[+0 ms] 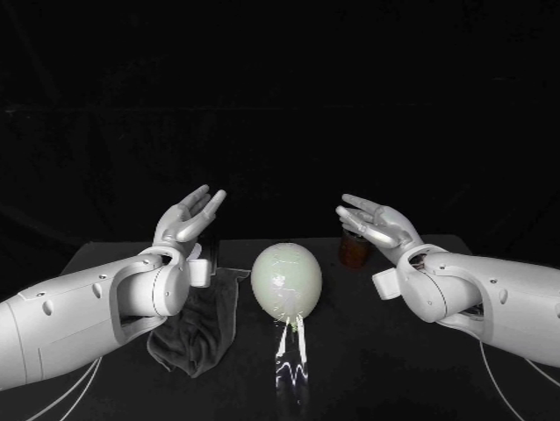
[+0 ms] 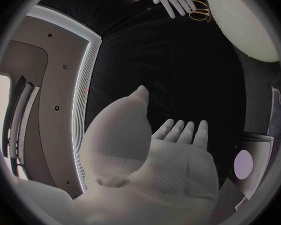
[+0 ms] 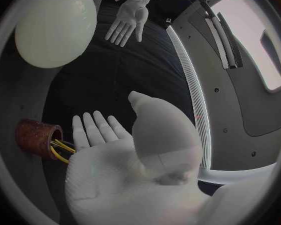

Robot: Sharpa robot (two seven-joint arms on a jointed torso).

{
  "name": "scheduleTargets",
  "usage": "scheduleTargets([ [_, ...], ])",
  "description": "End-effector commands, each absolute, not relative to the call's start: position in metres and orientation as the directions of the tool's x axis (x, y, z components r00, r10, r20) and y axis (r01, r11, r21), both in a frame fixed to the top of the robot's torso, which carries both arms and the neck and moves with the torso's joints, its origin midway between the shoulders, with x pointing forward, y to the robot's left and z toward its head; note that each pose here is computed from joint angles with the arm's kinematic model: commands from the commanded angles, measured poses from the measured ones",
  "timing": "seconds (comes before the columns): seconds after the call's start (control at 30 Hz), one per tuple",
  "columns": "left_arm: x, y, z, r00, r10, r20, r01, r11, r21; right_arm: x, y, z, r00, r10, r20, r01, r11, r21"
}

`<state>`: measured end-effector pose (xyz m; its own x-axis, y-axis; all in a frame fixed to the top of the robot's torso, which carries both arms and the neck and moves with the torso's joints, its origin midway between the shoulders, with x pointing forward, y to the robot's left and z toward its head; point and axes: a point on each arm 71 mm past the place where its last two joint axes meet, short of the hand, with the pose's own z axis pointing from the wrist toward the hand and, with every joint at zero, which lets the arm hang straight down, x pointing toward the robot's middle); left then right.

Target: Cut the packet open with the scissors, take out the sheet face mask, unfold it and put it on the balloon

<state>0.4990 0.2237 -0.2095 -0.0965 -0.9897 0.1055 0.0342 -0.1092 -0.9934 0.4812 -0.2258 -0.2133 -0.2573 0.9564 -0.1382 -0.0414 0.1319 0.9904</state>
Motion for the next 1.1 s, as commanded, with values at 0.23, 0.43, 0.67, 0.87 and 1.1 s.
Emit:
scheduleTargets([
  [0.23,0.489,0.229,-0.201,-0.13,-0.982,0.139,0.063,-0.148,-0.987,0.481,-0.239,-0.19,-0.245,0.94,-0.237,-0.152,0.204,0.967],
  [0.43,0.481,0.232,-0.197,-0.15,-0.977,0.15,0.066,-0.162,-0.985,0.489,-0.261,-0.165,-0.197,0.931,-0.307,-0.172,0.275,0.946],
  [0.67,0.473,0.231,-0.193,-0.198,-0.967,0.157,0.071,-0.174,-0.982,0.499,-0.294,-0.132,-0.136,0.892,-0.43,-0.183,0.404,0.896],
  [0.87,0.469,0.226,-0.191,-0.225,-0.961,0.163,0.067,-0.183,-0.981,0.511,-0.328,-0.113,-0.066,0.798,-0.599,-0.162,0.583,0.796],
  [1.1,0.467,0.225,-0.19,-0.236,-0.957,0.168,0.065,-0.188,-0.98,0.516,-0.344,-0.105,0.005,0.561,-0.828,-0.157,0.818,0.553],
])
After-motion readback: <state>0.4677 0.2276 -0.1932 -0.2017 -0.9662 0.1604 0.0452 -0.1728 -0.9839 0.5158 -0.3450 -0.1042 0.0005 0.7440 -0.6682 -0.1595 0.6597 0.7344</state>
